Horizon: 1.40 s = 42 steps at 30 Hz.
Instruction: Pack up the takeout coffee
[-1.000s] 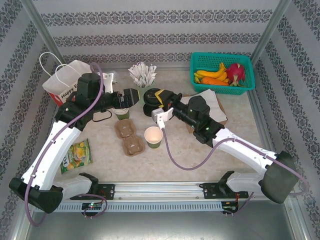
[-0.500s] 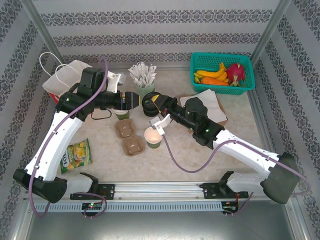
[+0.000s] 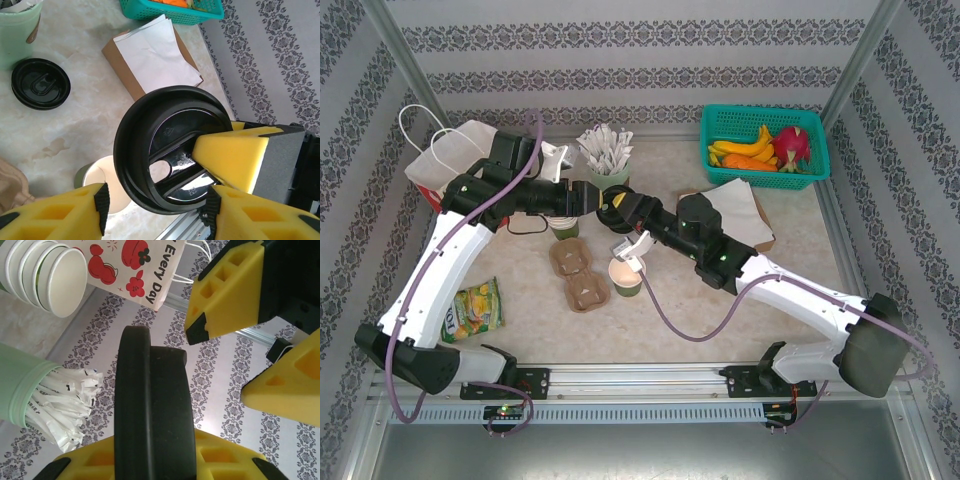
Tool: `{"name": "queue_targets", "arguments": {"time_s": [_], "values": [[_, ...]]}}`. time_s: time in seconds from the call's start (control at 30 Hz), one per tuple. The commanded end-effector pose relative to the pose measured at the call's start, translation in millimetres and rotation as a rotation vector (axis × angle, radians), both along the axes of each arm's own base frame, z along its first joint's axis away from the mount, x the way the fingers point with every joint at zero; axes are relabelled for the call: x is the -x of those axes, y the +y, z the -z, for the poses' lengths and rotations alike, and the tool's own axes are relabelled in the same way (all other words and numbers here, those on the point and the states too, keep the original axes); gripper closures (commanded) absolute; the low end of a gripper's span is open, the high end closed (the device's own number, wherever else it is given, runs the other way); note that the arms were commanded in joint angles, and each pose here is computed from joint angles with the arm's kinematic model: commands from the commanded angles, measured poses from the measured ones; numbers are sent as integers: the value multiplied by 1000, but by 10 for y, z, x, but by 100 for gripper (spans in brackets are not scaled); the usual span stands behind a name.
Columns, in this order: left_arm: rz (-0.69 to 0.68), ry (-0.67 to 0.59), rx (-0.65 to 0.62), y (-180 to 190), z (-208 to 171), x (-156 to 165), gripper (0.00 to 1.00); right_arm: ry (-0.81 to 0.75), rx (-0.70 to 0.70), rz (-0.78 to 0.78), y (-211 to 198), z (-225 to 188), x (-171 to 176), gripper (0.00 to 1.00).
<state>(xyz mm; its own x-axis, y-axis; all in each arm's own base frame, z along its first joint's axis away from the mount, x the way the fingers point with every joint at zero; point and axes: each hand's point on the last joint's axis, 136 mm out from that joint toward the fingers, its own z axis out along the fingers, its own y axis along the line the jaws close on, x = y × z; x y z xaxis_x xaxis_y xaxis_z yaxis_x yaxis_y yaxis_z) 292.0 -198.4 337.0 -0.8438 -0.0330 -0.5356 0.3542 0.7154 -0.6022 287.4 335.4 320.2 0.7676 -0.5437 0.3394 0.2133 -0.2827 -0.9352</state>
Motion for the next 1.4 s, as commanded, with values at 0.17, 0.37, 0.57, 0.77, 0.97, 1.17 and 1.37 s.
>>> {"name": "queue_targets", "arguments": {"time_s": [0.17,0.37,0.57,0.77,0.97,1.17,1.37], "values": [[-29,72,-12,37,44,5,52,-75,-41,8,71,-248,-31,100],[-23,92,-5,21,62,17,59,-78,-35,6,102,-222,-27,100],[-20,119,-9,0,128,-14,65,-101,-11,-2,144,-219,-33,100],[-28,149,-33,12,222,-43,72,-125,-1,-15,197,-252,-24,100],[-40,174,-58,32,325,-83,72,-139,20,-49,302,-215,37,100],[-58,191,-98,66,426,-129,78,-135,36,-83,369,-184,109,100],[-56,185,-109,53,466,-156,91,-105,40,-93,395,-130,122,100]]}}
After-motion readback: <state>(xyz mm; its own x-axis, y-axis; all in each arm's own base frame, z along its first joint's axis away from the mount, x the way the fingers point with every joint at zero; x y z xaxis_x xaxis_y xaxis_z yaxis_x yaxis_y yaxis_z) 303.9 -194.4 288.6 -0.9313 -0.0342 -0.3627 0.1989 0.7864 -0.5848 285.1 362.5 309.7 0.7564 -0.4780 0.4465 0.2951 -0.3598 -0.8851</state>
